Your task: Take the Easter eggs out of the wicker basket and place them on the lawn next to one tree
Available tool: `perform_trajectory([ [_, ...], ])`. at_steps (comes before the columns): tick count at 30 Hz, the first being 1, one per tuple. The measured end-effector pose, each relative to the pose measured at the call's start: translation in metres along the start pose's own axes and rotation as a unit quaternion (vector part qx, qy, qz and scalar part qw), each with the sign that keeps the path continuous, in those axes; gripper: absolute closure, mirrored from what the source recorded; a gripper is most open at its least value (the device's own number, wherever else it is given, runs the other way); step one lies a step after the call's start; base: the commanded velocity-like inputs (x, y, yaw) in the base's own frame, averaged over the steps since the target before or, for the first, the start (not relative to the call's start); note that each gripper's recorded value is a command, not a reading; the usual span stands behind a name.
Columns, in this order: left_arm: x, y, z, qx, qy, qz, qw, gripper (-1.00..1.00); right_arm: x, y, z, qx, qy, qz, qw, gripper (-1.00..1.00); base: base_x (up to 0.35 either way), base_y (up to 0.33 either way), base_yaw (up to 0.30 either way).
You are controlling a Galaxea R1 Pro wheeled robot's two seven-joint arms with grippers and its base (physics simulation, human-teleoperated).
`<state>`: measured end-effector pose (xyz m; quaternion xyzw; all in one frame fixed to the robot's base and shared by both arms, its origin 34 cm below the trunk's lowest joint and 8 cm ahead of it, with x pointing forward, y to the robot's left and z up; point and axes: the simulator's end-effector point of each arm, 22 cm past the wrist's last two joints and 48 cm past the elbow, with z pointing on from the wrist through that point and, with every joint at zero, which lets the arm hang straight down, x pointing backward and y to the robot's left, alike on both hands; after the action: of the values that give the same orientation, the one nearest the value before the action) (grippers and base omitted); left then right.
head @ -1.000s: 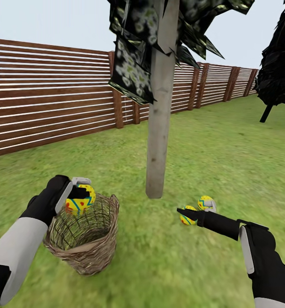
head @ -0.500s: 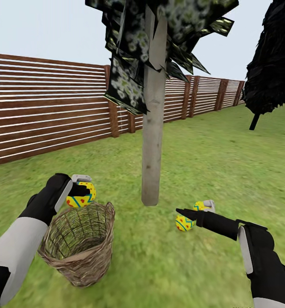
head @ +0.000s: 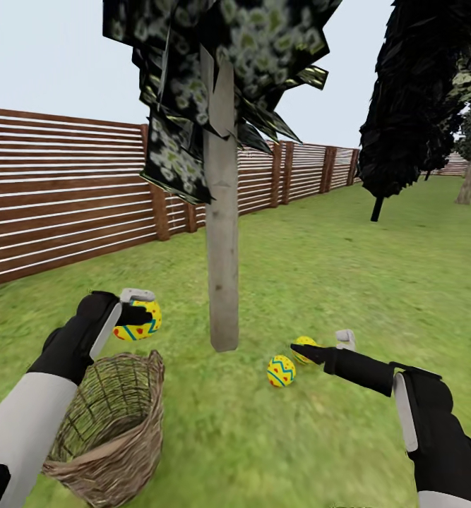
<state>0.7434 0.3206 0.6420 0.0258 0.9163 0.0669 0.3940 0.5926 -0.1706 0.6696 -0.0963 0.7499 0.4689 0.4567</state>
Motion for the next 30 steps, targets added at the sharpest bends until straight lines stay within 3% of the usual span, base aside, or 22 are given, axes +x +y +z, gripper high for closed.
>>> perform_trajectory([
  [5,-0.007,-0.012,-0.015,0.008,-0.018,0.009,0.9998,1.00,-0.011,0.007,0.000,-0.001,0.000,-0.002,1.0000,-1.00,0.000,0.000,-0.265],
  [8,-0.020,-0.048,-0.025,0.039,-0.032,0.007,0.9987,1.00,-0.016,0.010,0.000,-0.001,0.000,-0.003,1.0000,-1.00,0.000,0.000,-0.265],
  [10,-0.023,-0.059,-0.028,0.046,-0.036,0.008,0.9983,1.00,-0.016,0.011,0.000,-0.002,0.000,-0.003,1.0000,-1.00,0.000,0.000,-0.265],
  [20,-0.034,-0.066,-0.040,0.050,-0.054,0.010,0.9972,1.00,-0.019,0.014,-0.001,-0.003,-0.002,-0.006,1.0000,-1.00,0.000,-0.151,-0.263],
  [27,-0.030,-0.065,-0.038,0.048,-0.047,0.010,0.9977,1.00,-0.020,0.016,-0.002,-0.004,-0.004,-0.008,1.0000,-1.00,0.004,-0.283,-0.238],
  [28,-0.025,-0.065,-0.034,0.048,-0.040,0.009,0.9980,1.00,-0.020,0.016,-0.002,-0.004,-0.004,-0.009,0.9999,-1.00,0.049,-0.291,-0.198],
  [30,0.002,-0.061,-0.015,0.041,0.000,0.007,0.9991,1.00,-0.021,0.016,-0.002,-0.004,-0.004,-0.009,0.9999,-1.00,0.061,-0.291,-0.181],
])
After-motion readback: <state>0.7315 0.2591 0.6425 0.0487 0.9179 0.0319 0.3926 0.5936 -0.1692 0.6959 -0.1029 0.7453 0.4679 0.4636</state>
